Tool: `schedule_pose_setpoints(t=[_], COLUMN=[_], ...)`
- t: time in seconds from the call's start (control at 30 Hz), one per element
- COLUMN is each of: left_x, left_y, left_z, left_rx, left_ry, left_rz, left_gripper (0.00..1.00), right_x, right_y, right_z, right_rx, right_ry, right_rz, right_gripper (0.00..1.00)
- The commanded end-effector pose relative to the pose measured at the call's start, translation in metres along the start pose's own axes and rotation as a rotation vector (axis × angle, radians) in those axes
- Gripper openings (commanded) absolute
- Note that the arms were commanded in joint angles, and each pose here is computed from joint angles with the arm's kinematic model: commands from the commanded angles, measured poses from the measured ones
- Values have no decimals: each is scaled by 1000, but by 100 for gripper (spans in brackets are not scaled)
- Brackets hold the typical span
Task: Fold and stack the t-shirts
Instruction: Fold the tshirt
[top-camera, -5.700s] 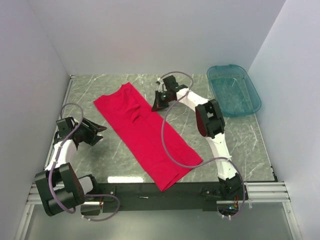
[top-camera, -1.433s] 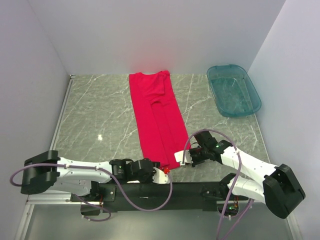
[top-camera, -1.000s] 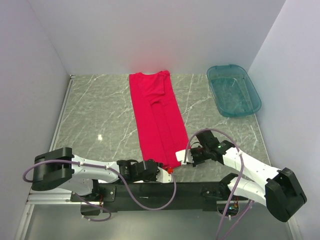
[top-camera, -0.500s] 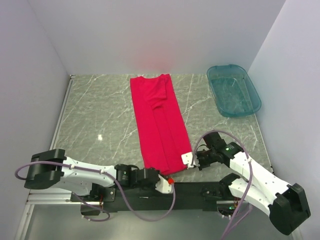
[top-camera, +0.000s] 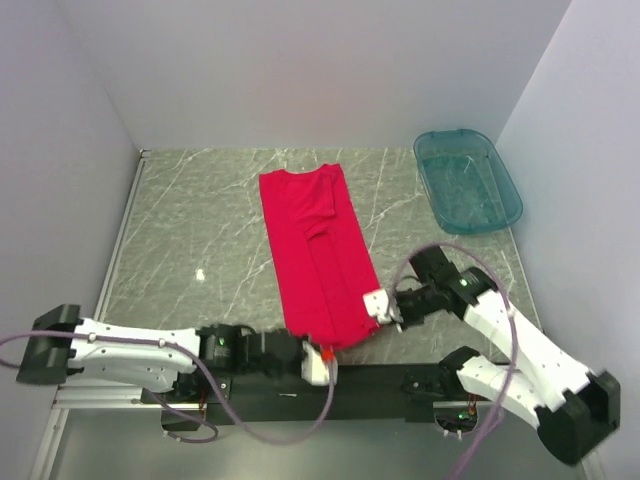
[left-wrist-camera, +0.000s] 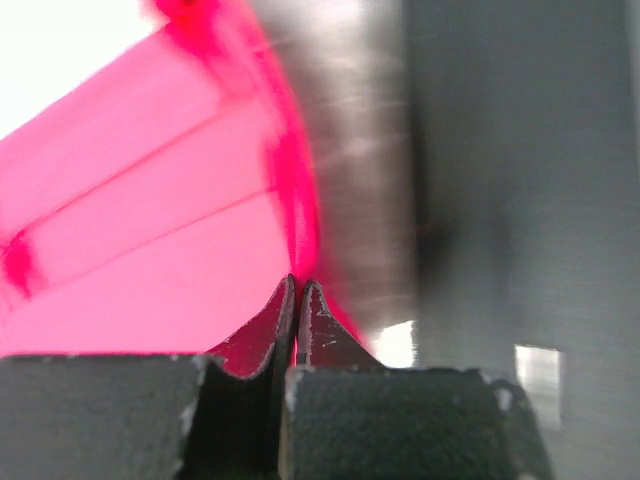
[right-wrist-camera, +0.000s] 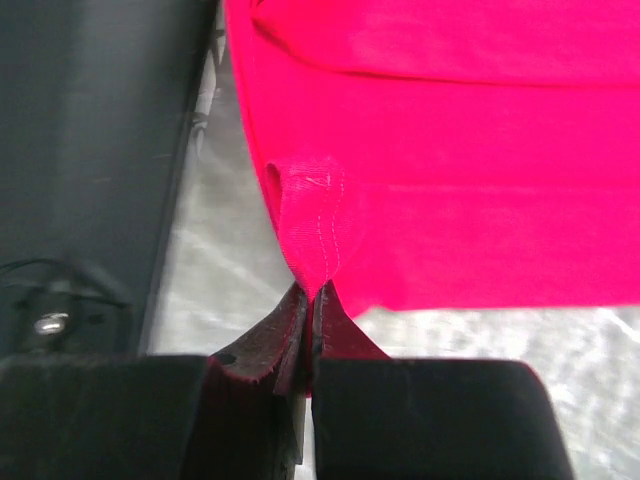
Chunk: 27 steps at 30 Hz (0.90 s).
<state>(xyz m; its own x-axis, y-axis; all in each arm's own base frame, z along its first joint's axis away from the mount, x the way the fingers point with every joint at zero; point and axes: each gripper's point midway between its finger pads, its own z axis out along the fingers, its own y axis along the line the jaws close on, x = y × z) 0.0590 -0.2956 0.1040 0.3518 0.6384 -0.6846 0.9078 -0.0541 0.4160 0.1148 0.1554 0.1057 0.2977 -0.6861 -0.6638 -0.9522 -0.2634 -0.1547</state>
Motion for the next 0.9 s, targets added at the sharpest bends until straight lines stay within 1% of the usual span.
schedule_pose_setpoints(t=[0.0, 0.03, 0.07, 0.1, 0.13, 0.17, 0.2, 0.23, 0.27, 0.33, 0.37, 0.4, 0.43, 0.57, 0.7, 0.87], left_x=[12, 18, 23, 31, 30, 48, 44, 47, 60, 65, 76, 78, 82, 103, 118, 130], left_y=[70, 87, 121, 132, 146, 165, 183, 193, 212, 236, 251, 261, 265, 287, 286, 288], left_z=[-3, -3, -6, 0, 2, 8, 9, 12, 9, 12, 7, 8, 7, -3, 5, 10], left_rx=[-191, -234, -334, -351, -367, -396, -424, -431, -467, -502, -529, -537, -537, -568, -531, -525], left_ry=[-27, -22, -40, -17, -31, 7, -2, -1, 21, 24, 39, 44, 51, 71, 85, 97], left_rz=[-27, -37, -74, -64, -70, -99, -98, -103, -128, -143, -161, -165, -169, -201, -224, -242], left_gripper=[0, 1, 0, 1, 0, 1, 0, 0, 1, 1, 1, 0, 0, 1, 1, 1], right_x=[-10, -10, -10, -10, -10, -7, -6, -6, 0, 10, 6, 10, 12, 19, 26, 28], right_y=[-69, -92, -104, -116, -143, -157, -171, -197, -210, -234, -251, -260, -272, -292, -304, -315], right_z=[-8, -7, -6, -6, -5, -6, -5, -4, -6, 2, -2, -3, 1, 10, 16, 19], right_rx=[144, 153, 159, 167, 189, 211, 227, 254, 282, 294, 330, 351, 353, 366, 377, 390], right_ry=[28, 41, 44, 45, 44, 51, 54, 52, 70, 91, 86, 104, 104, 107, 108, 109], right_rz=[31, 55, 79, 109, 130, 172, 192, 202, 247, 278, 289, 301, 310, 351, 376, 387], right_gripper=[0, 0, 0, 0, 0, 0, 0, 0, 0, 0, 0, 0, 0, 0, 0, 0])
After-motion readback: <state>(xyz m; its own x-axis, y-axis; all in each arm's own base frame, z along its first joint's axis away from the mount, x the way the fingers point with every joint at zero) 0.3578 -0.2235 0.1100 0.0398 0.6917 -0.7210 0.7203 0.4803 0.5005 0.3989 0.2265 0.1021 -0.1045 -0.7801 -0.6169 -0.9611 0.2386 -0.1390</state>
